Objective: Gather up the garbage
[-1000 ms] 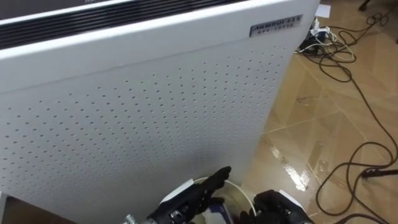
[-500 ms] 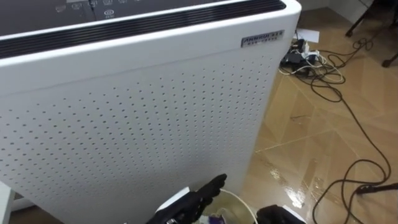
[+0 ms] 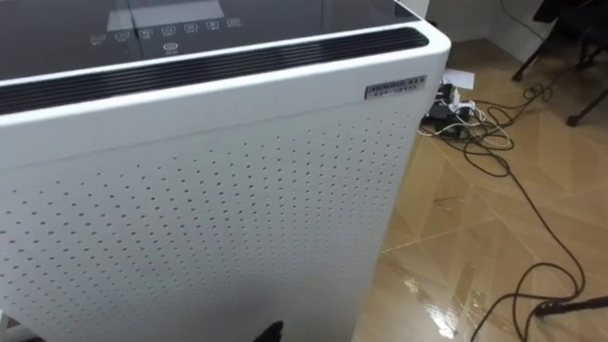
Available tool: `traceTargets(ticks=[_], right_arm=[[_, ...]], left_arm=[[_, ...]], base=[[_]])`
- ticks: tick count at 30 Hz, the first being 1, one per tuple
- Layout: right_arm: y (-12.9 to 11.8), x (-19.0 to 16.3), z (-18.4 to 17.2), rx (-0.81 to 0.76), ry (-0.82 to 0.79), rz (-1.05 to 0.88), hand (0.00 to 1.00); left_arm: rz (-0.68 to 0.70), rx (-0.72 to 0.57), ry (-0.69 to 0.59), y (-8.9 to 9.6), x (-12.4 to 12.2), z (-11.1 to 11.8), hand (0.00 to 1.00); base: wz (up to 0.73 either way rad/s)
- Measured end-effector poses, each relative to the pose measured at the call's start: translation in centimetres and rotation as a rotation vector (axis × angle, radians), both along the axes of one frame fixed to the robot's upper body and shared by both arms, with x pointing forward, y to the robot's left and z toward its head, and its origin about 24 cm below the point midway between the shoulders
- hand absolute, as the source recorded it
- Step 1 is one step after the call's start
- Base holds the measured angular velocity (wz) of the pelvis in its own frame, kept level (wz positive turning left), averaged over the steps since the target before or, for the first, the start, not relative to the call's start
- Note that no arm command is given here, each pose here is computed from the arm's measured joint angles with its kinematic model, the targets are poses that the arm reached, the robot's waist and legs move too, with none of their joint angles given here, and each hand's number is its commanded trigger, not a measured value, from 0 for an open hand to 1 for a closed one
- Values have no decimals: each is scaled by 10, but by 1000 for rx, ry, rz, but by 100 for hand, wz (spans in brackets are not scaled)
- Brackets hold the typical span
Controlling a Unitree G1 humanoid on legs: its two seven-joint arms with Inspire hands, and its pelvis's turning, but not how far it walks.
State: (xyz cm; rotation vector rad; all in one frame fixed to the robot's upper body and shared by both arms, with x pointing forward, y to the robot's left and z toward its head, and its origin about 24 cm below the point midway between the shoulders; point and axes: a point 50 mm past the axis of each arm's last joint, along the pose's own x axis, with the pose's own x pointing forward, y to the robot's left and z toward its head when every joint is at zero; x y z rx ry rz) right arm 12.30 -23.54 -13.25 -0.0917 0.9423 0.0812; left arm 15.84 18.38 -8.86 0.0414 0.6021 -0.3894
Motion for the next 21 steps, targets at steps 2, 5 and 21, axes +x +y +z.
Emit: traceTargets(ticks=[2, 5, 21], right_arm=[[-6, -11, -4, 7, 23, -56, 100], [-11, -29, -11, 3, 77, -142, 100], [-27, -88, -26, 20, 223, -498, 100]], left_arm=[[76, -5, 29, 9, -7, -5, 0], [175, 17, 92, 22, -20, -17, 0], [610, 159, 468, 61, -121, -64, 0]], base=[[0], [-5], [-1]])
